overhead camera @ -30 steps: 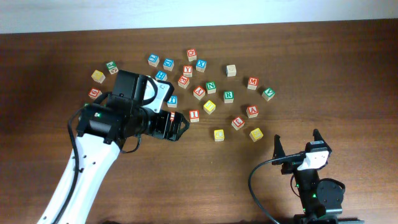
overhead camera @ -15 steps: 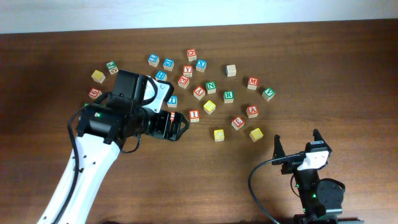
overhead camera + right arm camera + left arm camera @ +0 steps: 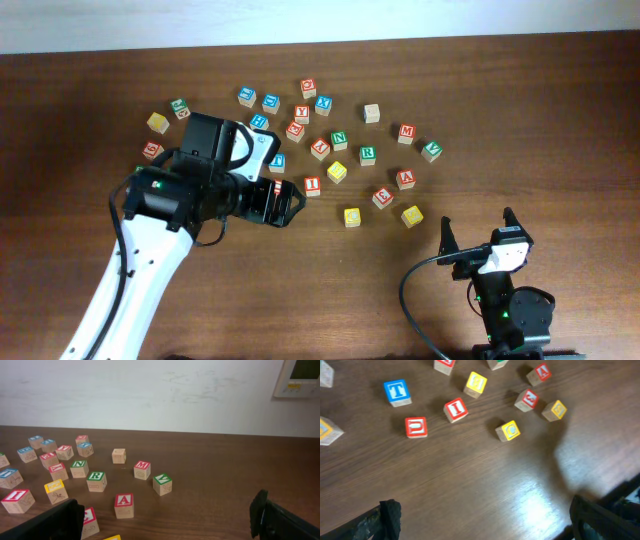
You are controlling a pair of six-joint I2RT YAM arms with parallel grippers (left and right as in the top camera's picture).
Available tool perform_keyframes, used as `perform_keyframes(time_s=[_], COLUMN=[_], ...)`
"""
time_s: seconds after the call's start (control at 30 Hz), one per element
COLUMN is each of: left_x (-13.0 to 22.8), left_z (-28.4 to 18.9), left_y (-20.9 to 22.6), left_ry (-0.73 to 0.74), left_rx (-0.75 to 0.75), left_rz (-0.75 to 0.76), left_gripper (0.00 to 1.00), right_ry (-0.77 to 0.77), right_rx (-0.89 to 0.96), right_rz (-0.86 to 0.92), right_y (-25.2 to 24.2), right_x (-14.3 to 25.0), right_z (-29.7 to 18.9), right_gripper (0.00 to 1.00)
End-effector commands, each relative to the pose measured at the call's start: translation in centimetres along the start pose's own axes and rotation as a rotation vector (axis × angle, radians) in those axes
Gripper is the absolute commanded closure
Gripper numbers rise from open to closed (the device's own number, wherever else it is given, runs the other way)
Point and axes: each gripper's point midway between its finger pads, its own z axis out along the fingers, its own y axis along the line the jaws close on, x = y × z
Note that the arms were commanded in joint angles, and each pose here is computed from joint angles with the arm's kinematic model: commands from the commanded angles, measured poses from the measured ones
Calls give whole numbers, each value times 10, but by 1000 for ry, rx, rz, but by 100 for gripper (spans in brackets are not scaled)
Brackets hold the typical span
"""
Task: Spell out ICRA
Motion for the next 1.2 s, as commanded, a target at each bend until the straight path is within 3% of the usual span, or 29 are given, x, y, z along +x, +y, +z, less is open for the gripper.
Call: perform_keyframes(time_s=[0.0, 0.23, 0.43, 0.93, 1.17], left_x=[-4, 4, -2, 3, 14], left_z=[-4, 13, 25, 51, 50], left_y=[-22, -10, -17, -2, 29], left_ry=[-7, 82, 89, 155, 188], left_rx=[116, 73, 143, 99, -93], left_rz=[-5, -75, -79, -125, -199], left_gripper=[1, 1, 1, 1, 1], right_ry=[4, 4, 4, 4, 4], right_rx=[4, 4, 4, 4, 4], right_rz=[2, 2, 2, 2, 2], right_y=[-1, -1, -1, -1, -1], right_x=[2, 2, 2, 2, 2], right_z=[0, 0, 0, 0, 0], right_gripper=[2, 2, 2, 2, 2])
